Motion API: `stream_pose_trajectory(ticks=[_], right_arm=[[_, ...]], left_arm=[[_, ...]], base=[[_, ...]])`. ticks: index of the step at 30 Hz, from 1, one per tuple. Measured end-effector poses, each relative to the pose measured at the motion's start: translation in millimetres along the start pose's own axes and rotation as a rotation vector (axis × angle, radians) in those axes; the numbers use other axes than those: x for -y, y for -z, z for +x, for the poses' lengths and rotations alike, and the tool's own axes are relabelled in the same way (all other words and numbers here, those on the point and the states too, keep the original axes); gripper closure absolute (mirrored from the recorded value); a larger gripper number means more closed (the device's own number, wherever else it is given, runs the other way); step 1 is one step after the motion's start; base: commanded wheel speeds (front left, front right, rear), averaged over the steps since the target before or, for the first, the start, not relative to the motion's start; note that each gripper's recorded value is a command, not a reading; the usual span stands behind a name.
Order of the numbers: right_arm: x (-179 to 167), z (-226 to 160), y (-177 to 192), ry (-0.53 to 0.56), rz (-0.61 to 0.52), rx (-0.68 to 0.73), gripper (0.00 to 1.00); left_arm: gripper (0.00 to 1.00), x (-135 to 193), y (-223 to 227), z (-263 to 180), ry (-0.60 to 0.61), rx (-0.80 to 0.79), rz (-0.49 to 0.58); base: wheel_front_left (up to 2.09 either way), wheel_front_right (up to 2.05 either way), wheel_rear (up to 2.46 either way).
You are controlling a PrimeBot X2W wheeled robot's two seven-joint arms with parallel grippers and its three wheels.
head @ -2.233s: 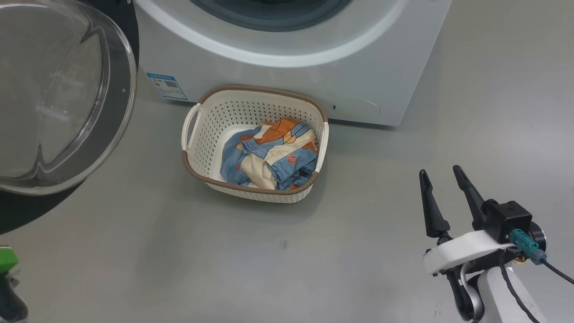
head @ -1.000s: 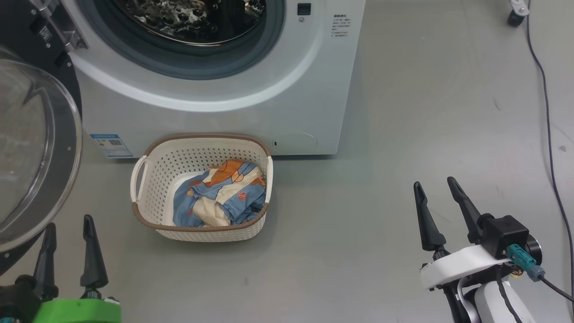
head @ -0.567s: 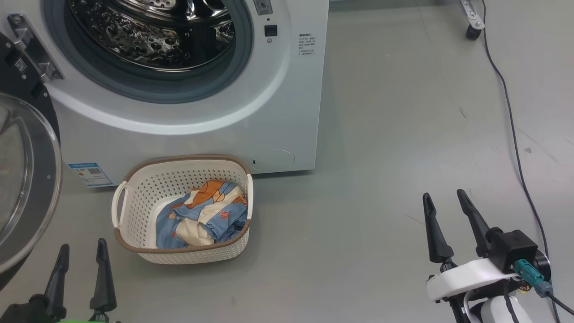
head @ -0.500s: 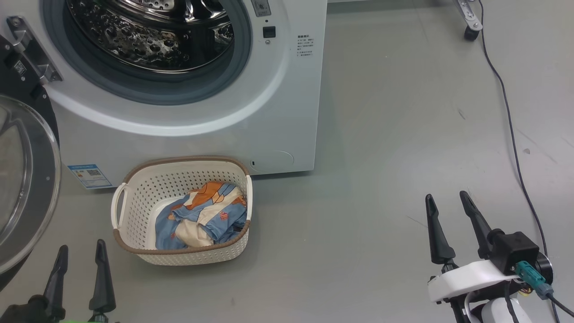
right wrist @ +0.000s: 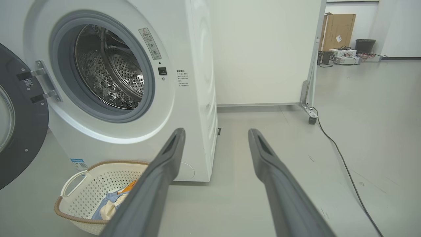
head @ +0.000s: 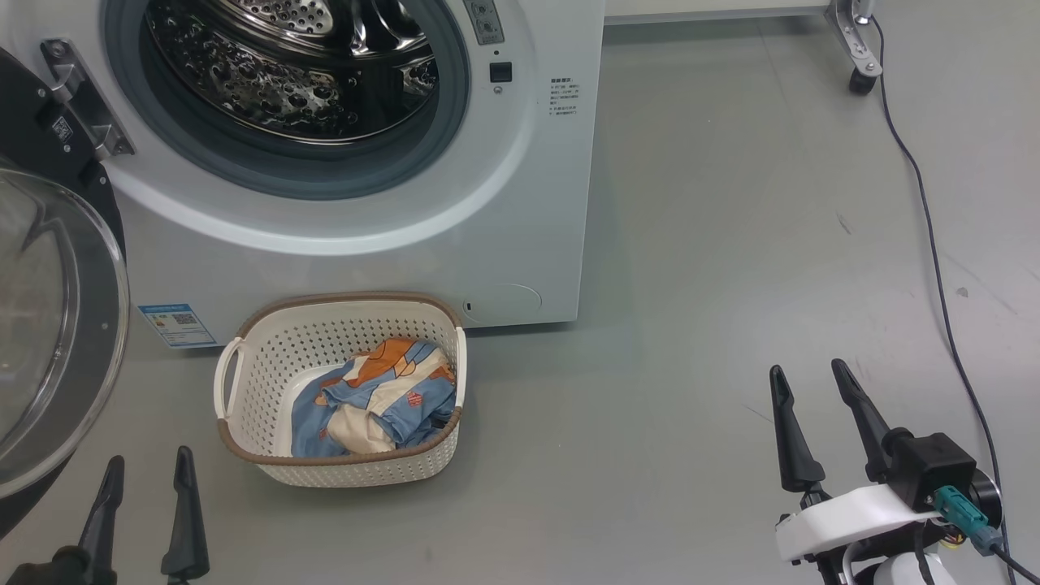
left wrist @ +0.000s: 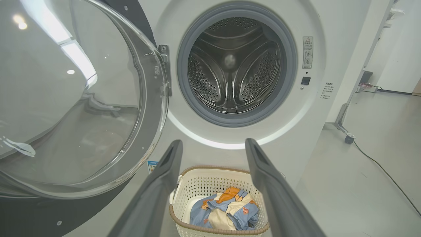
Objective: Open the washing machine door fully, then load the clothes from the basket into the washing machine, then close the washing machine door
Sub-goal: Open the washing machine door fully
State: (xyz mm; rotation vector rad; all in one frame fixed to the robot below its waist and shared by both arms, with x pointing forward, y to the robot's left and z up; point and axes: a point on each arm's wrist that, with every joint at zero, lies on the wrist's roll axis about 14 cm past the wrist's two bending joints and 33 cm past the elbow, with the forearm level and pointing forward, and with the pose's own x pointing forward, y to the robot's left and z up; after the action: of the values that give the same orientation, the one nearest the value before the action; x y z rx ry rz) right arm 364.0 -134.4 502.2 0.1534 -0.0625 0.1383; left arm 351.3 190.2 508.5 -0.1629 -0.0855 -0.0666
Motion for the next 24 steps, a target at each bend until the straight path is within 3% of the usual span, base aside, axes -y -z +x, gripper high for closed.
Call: stream_pose_trajectory(ticks=[24], right_arm=[[-4.1, -2.2, -0.4, -0.011, 0.003, 0.001, 0.0]], left_arm=[[0.0, -5.1, -6.1, -5.7, -0.01, 0.015, 0.012]], base=[[0.0, 0.0, 0.0]])
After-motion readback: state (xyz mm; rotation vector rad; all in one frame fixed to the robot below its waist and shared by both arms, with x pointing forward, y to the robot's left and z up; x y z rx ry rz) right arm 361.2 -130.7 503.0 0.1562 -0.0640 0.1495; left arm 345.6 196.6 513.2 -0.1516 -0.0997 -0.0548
